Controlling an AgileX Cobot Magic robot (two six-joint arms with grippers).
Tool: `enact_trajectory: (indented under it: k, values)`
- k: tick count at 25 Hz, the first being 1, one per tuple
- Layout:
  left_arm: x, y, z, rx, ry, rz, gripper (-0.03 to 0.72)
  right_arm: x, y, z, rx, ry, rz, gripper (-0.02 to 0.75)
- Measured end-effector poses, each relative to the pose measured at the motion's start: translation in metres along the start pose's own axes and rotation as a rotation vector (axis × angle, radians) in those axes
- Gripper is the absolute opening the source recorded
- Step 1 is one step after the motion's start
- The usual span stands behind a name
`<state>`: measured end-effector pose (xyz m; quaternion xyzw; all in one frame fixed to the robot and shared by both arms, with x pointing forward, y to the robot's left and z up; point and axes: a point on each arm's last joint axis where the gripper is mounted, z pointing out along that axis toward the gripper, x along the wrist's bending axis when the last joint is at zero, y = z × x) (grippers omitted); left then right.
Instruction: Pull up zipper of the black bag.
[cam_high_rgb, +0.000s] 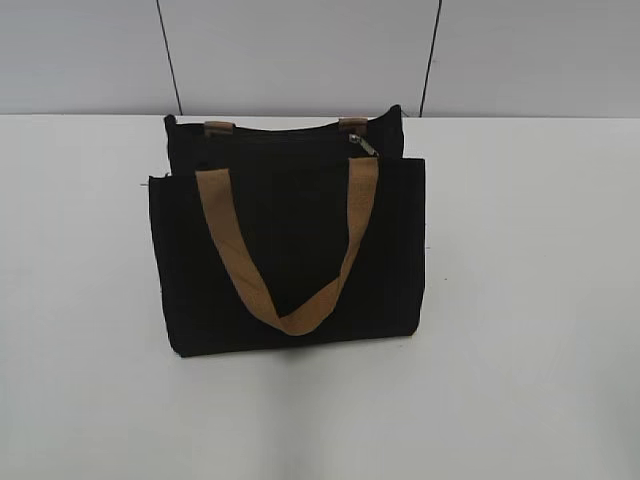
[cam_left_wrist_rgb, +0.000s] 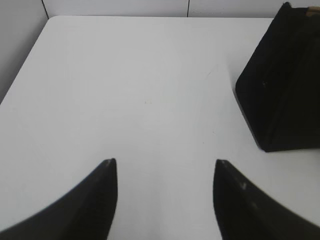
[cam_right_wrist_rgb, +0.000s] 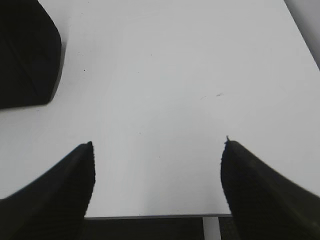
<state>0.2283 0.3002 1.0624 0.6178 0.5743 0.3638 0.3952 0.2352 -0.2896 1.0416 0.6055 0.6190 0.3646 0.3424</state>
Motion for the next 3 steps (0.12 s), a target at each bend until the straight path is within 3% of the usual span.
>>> enact_trajectory:
  k: [3]
  values:
    - [0.0000,0.0000,0.0000,0.000,0.000,0.000,0.435,0.0000,0.0000,0.0000,0.000,0.000,0.000,0.594]
